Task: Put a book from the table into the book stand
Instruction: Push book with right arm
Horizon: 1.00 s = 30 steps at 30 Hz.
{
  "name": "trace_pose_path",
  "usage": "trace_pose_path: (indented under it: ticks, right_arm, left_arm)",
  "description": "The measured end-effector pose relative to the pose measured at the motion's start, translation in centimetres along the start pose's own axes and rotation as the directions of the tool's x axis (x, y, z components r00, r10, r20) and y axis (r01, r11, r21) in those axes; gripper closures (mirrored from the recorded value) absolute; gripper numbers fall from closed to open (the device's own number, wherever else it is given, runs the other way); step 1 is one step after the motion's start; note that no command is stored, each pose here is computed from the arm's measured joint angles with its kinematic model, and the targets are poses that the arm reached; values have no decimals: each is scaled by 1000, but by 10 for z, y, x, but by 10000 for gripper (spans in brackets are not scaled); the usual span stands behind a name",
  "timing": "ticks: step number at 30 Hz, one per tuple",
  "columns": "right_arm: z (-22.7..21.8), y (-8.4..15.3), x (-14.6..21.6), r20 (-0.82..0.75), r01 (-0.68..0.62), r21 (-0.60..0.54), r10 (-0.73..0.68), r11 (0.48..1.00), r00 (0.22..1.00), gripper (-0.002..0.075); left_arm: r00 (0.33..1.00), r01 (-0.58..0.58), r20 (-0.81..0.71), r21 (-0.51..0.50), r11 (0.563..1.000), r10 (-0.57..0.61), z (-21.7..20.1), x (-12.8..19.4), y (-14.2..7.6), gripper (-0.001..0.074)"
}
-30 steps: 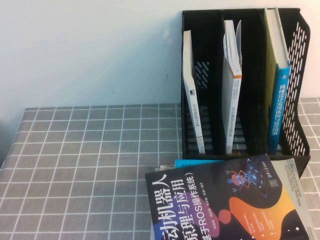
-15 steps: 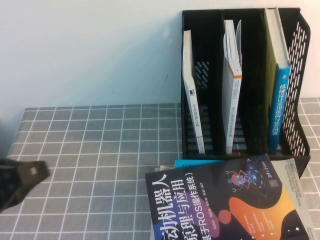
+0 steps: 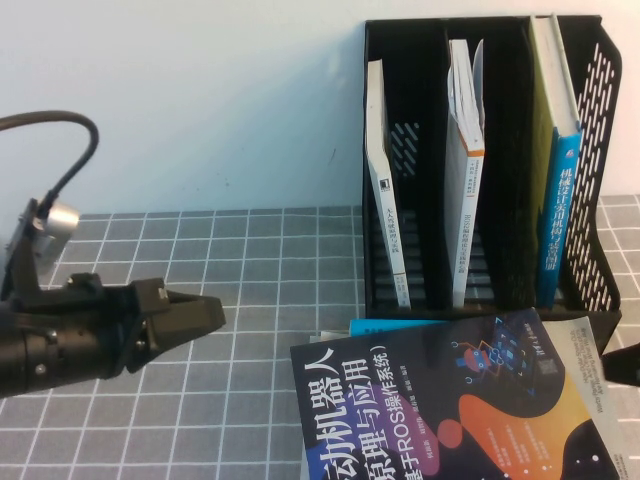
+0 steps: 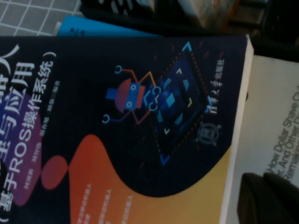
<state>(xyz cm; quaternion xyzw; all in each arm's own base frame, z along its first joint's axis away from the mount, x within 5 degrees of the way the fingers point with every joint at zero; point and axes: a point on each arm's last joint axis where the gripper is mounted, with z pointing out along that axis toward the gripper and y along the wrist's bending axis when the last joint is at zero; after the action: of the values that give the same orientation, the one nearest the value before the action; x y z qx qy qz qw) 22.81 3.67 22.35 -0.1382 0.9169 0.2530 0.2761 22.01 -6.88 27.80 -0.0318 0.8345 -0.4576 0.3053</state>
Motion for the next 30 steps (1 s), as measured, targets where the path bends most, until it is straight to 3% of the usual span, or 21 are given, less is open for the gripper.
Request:
trace_pose_path:
  ticks: [8,11,15,17,19,30]
  right_arm:
    - [38,0,6,-101,13,-33,-16,999,995,729]
    - [41,2,5,-107,6,-38,-10,999,994,729]
    - [43,7,5,-123,-12,-48,6,999,992,729]
    - [43,7,5,-127,-20,-48,14,999,992,729]
    - [43,7,5,-129,-32,-46,26,998,991,729]
    - [53,24,27,-165,-120,-28,114,992,980,729]
  left_arm:
    - [995,26,-92,21,999,-24,13,3,12,704]
    - [994,40,-106,24,999,-37,15,4,14,554]
    - [989,67,-131,39,997,-62,15,6,13,251]
    - [987,65,-147,47,997,-58,15,7,12,144]
    - [985,62,-166,50,997,-53,15,9,12,85]
    - [979,92,-186,43,995,-83,15,10,13,68]
